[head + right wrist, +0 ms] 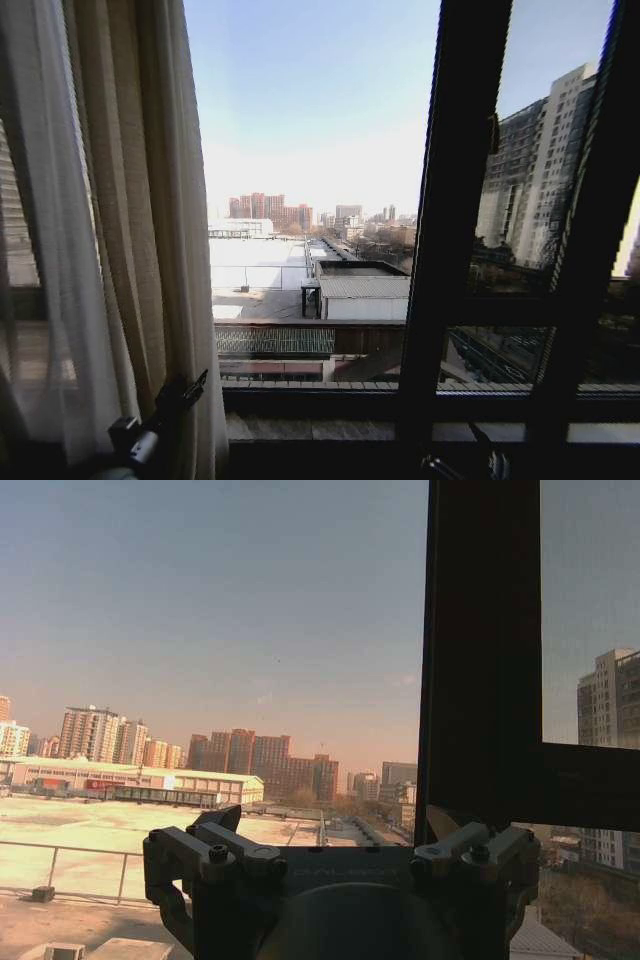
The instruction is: Open the curtains by pulling them apart, changing their state from closed to fully open.
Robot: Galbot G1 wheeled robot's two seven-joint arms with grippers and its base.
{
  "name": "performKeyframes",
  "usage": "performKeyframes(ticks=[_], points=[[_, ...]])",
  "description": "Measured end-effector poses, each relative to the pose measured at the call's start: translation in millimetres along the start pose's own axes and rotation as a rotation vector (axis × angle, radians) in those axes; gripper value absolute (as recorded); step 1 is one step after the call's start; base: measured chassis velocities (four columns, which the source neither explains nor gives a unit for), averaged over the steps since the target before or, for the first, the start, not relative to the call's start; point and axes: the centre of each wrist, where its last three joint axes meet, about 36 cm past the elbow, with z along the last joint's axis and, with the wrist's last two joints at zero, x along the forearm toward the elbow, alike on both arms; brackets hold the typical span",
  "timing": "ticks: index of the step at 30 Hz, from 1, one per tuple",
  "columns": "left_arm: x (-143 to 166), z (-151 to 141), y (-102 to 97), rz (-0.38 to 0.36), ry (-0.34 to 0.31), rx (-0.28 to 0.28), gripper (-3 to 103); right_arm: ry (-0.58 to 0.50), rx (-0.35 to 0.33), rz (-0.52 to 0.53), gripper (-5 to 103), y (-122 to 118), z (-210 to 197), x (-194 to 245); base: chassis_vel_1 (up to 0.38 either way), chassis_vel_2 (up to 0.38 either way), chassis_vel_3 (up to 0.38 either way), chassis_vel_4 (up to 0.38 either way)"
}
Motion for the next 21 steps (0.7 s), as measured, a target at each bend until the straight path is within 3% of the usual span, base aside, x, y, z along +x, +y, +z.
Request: performKeyframes(ticks=[6,14,16,21], points=[[-35,0,-2.6,0.003,0.006,-0.002,98,0.006,0.001,-0.002,100,2,4,2,0.0,0.0,0.0,0.0],[-63,4,-8.7,-0.043,0.021,0.002,100,0.011,0.007,0.002,100,6,6,6,0.0,0.0,0.0,0.0],[-73,6,-22.2,-0.111,0.023,0.008,100,0.014,0.008,0.005,100,10,8,8,0.0,0.0,0.0,0.0],[-78,8,-34.7,-0.175,0.031,0.017,100,0.014,0.012,0.008,100,12,9,10,0.0,0.0,0.0,0.0]])
